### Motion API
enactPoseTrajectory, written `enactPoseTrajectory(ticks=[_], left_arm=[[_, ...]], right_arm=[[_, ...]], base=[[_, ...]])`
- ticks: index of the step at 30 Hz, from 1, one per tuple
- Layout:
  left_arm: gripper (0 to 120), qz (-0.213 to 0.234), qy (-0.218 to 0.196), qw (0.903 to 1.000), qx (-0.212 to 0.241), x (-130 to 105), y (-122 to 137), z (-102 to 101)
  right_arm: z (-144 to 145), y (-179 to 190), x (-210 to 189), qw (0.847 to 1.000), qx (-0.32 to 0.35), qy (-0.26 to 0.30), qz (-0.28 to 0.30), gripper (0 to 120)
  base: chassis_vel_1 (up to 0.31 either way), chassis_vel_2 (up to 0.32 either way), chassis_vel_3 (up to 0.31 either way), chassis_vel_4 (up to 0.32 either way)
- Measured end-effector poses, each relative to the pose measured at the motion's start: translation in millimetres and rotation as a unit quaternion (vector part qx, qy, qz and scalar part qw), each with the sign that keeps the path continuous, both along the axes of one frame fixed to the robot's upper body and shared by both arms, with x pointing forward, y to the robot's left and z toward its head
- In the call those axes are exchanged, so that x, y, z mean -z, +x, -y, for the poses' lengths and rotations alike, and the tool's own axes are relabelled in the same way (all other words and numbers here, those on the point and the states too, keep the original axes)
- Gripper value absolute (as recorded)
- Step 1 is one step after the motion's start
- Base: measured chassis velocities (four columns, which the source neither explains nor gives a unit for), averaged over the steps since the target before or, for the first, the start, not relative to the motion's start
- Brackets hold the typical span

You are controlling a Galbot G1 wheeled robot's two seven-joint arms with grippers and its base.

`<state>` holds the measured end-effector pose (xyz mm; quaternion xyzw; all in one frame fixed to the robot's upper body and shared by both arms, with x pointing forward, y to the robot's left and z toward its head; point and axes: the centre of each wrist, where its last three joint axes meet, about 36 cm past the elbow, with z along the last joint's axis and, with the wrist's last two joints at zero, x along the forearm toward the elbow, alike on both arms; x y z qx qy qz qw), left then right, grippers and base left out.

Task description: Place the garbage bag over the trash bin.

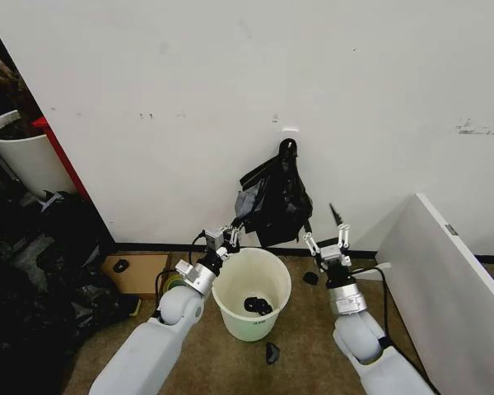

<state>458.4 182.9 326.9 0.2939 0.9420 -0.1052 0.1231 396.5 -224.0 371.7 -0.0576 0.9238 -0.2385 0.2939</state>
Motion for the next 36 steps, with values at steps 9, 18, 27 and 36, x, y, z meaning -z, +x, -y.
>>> enactPoseTrajectory(ticks=[9, 18, 27, 36], left_arm=[[0, 0.0, 0.015, 0.9999, 0.004, 4.1, -5.3, -0.7], [0, 0.0, 0.014, 0.9999, 0.008, 5.0, -6.4, 7.3], [0, -0.004, 0.016, 0.9999, 0.002, 7.6, -5.1, 5.2], [0, -0.009, 0.018, 0.9998, -0.004, 11.0, -4.9, 1.8]], right_arm=[[34.5, 16.8, -60.2, 0.981, -0.106, -0.155, -0.053, 100], [58.9, 71.6, -139.6, 0.906, -0.167, -0.376, -0.098, 100], [55.4, 120.6, -213.8, 0.84, -0.189, -0.498, -0.098, 100], [26.5, 133.7, -213.3, 0.765, -0.217, -0.596, -0.115, 100]], base=[[0.0, 0.0, 0.0, 0.0], [0.0, 0.0, 0.0, 0.0], [0.0, 0.0, 0.0, 0.0], [0.0, 0.0, 0.0, 0.0]])
